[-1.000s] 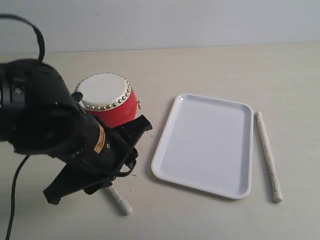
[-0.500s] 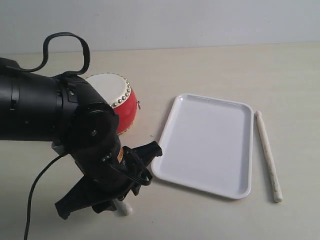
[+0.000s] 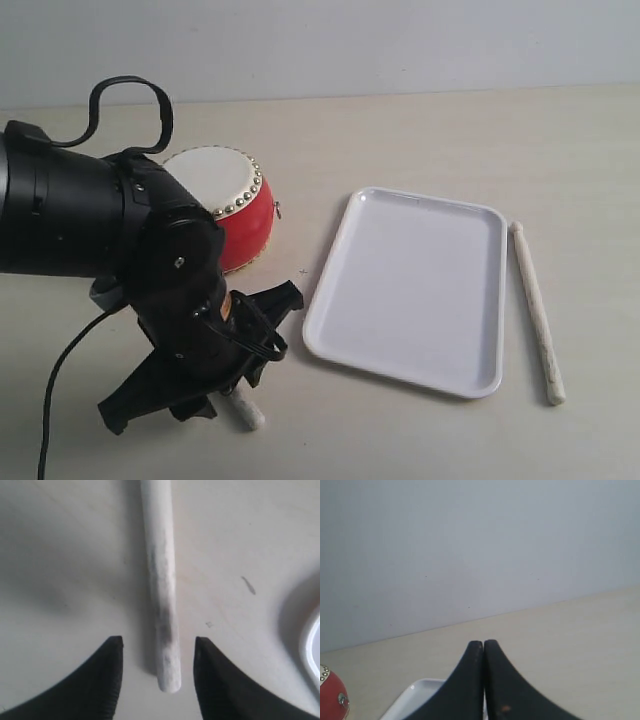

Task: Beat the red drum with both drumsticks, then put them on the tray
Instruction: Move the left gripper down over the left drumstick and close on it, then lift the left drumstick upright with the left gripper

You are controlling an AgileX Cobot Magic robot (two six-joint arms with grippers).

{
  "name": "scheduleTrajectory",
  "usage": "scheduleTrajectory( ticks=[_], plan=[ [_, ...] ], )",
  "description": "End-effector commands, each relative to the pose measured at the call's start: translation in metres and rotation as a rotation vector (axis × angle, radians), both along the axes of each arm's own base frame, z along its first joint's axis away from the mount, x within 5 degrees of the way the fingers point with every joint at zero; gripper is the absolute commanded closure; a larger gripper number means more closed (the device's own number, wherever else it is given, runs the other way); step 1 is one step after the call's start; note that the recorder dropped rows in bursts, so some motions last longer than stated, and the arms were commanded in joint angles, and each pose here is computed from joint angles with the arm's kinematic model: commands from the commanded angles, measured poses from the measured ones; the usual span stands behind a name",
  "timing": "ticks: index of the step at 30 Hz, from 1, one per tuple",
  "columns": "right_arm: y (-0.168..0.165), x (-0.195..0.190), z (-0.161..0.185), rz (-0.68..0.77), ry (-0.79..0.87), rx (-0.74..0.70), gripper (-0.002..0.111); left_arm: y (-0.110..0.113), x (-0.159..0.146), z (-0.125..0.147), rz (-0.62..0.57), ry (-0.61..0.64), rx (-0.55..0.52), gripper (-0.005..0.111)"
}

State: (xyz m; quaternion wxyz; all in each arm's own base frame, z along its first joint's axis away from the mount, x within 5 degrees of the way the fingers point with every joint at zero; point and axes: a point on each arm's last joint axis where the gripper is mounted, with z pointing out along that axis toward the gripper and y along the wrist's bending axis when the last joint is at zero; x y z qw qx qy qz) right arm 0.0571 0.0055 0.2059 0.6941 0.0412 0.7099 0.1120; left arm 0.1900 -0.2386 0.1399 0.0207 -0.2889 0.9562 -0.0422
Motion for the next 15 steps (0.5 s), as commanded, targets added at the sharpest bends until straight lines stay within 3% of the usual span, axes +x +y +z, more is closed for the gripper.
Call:
scheduleTrajectory(
  ticks=[1,15],
  plan=[
    [0.000,0.000,-0.001,-0.006,-0.002,-0.007,0.108,0.004,0.005,-0.005,0.015,-0.003,0.005,0.062],
    [0.000,0.000,-0.001,-0.006,-0.002,-0.006,0.108,-0.002,0.006,-0.024,0.058,0.032,-0.014,0.062]
  ],
)
